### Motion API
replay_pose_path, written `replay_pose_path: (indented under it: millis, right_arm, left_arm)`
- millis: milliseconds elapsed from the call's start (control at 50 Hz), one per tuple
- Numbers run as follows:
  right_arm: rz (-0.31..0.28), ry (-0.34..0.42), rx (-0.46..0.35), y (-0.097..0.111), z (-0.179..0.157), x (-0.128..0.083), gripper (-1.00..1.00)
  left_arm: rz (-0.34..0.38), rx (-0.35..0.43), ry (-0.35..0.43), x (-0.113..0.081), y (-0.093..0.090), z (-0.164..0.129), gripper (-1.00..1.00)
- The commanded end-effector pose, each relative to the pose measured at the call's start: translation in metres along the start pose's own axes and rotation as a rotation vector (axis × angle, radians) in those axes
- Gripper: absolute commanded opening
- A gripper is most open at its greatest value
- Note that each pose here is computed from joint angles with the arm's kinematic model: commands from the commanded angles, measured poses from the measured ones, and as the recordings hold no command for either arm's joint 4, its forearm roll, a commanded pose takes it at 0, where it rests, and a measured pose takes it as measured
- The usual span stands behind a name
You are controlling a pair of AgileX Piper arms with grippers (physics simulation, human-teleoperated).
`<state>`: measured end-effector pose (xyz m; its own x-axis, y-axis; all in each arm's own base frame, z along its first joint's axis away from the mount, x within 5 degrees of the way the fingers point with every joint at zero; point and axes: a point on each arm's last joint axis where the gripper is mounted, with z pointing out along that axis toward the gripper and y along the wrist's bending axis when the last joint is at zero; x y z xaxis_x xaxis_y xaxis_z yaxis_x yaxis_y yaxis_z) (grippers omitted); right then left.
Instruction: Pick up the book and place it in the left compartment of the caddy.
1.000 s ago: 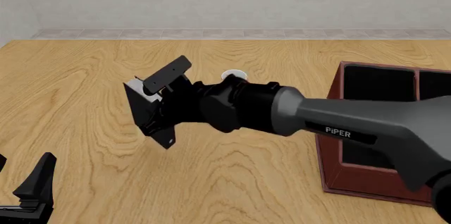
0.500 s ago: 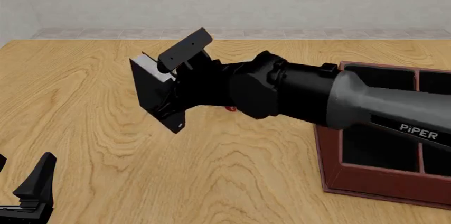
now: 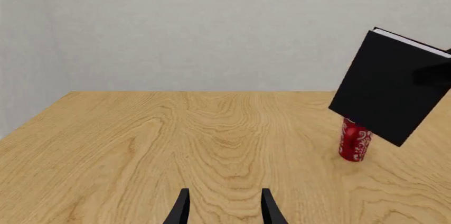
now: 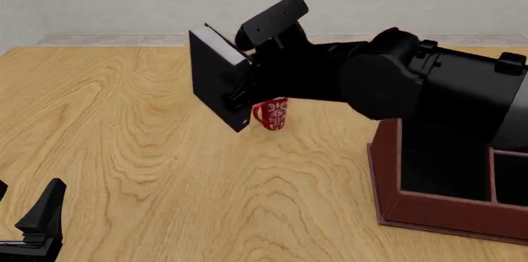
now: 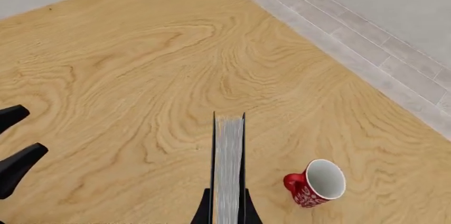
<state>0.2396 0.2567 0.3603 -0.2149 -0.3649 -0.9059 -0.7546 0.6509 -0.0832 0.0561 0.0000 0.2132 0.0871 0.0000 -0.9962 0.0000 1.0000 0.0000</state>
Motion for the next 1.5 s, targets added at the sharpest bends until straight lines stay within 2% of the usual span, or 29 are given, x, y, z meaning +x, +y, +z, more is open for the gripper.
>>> replay_pose_path:
  millis: [20, 320, 640, 1500]
  right_arm:
    - [0.022, -0.053, 0.046, -0.015, -0.038, -0.008, -1.00]
    - [0.030, -0.083, 0.087, -0.024, -0.083, -0.005, -1.00]
    - [0.031, -0.095, 0.128, -0.030, -0.123, 0.007, -1.00]
    - [0.052, -0.086, 0.317, -0.047, -0.205, 0.040, -1.00]
  left_arm:
    - [0.000, 0.000, 0.000, 0.000, 0.000, 0.000, 1.00]
    - [0.000, 0.000, 0.000, 0.000, 0.000, 0.000, 1.00]
    - [0.000, 0.000, 0.000, 0.000, 0.000, 0.000, 1.00]
    - [0.000, 0.000, 0.000, 0.000, 0.000, 0.000, 1.00]
